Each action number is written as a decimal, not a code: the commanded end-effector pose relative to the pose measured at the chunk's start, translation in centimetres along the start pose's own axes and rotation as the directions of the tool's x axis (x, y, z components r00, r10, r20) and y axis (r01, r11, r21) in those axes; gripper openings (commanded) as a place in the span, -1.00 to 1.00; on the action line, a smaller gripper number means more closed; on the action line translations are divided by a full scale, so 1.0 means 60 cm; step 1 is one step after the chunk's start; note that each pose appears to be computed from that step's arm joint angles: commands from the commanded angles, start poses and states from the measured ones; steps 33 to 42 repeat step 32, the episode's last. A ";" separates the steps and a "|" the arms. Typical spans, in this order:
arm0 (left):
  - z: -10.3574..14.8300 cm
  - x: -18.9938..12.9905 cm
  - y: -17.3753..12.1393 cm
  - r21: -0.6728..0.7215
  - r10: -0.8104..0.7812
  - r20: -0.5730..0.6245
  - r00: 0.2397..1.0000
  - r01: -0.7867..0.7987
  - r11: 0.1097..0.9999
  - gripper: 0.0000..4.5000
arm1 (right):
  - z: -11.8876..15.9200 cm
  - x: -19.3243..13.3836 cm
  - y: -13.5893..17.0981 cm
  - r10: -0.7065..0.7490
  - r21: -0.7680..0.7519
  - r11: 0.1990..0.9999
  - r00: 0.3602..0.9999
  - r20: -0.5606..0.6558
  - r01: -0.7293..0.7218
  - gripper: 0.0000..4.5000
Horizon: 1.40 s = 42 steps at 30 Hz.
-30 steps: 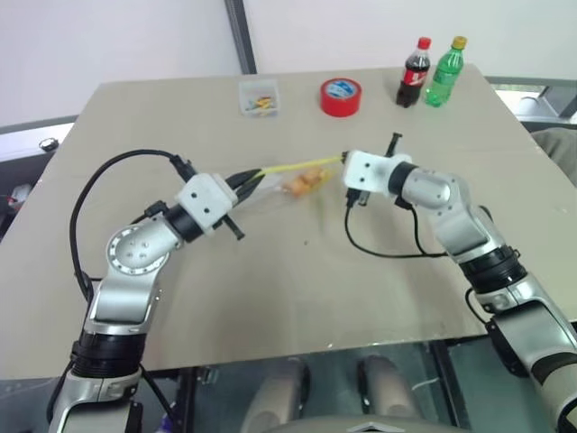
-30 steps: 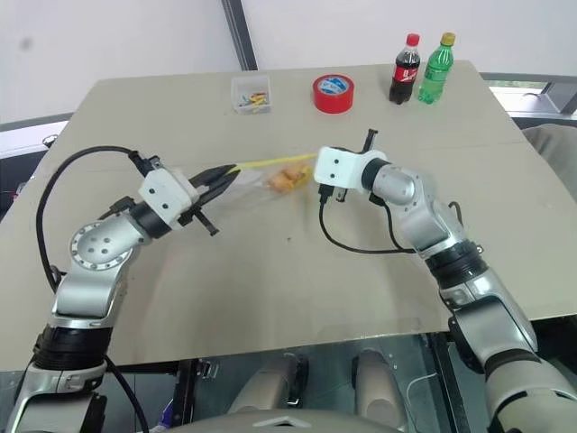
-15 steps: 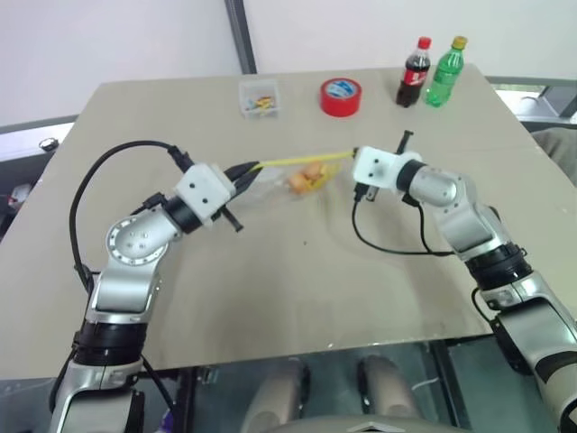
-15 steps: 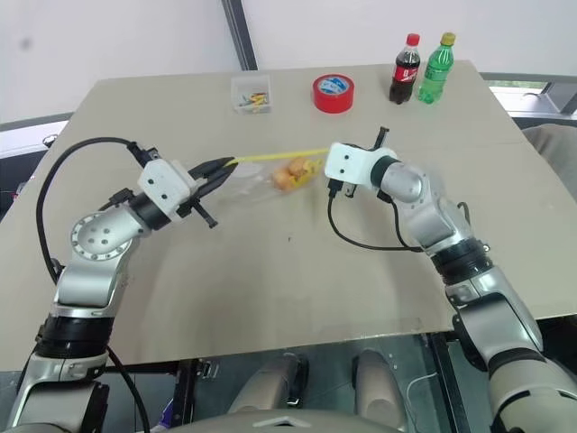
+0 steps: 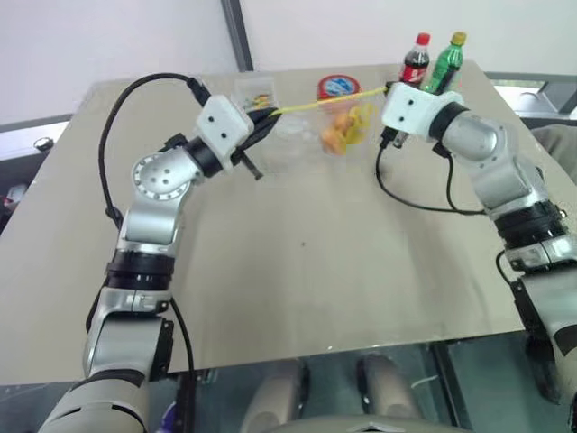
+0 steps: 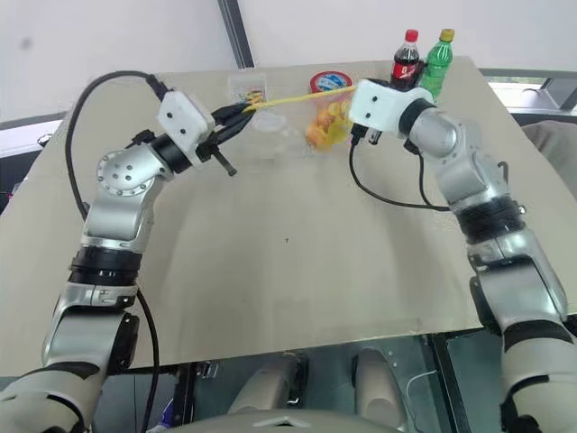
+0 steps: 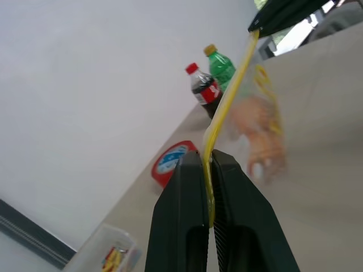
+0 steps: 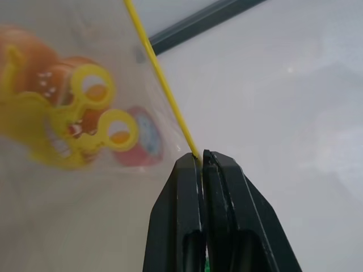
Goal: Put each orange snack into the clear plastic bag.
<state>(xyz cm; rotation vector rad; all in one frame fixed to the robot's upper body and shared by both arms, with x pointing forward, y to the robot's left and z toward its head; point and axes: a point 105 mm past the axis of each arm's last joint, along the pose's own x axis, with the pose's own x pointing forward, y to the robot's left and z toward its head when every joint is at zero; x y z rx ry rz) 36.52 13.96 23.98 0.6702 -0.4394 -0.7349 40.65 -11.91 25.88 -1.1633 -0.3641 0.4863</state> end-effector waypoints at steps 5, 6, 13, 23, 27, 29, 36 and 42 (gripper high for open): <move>-0.060 -0.068 -0.095 0.028 -0.134 -0.151 0.979 0.140 0.990 -1.00 | -0.015 -0.082 0.118 0.163 0.229 0.963 0.984 -0.064 -0.145 -0.99; -0.065 -0.076 -0.102 0.011 -0.141 -0.165 0.976 0.144 0.989 -1.00 | -0.010 -0.091 0.140 0.202 0.243 0.953 0.978 -0.056 -0.183 -0.99; -0.053 -0.129 -0.116 -0.327 -0.182 -0.145 0.972 0.127 0.936 -0.31 | -0.010 -0.151 0.151 0.249 0.484 0.851 0.968 -0.031 -0.203 -0.40; -0.037 -0.226 -0.110 -0.597 -0.206 -0.242 0.948 0.022 0.802 1.00 | -0.043 -0.248 0.128 0.278 0.705 0.686 0.960 -0.023 -0.181 0.99; -0.035 -0.248 -0.103 -0.626 -0.212 -0.269 0.939 -0.003 0.780 1.00 | -0.039 -0.269 0.121 0.291 0.743 0.639 0.957 0.005 -0.198 0.99; -0.035 -0.255 -0.101 -0.639 -0.216 -0.278 0.936 -0.012 0.769 1.00 | -0.038 -0.275 0.119 0.296 0.752 0.627 0.955 0.014 -0.205 0.99; -0.034 -0.257 -0.106 -0.638 -0.235 -0.289 0.928 -0.004 0.770 1.00 | -0.033 -0.279 0.119 0.300 0.765 0.606 0.953 0.034 -0.218 0.99; -0.034 -0.257 -0.106 -0.638 -0.235 -0.289 0.928 -0.004 0.770 1.00 | -0.033 -0.279 0.119 0.300 0.765 0.606 0.953 0.034 -0.218 0.99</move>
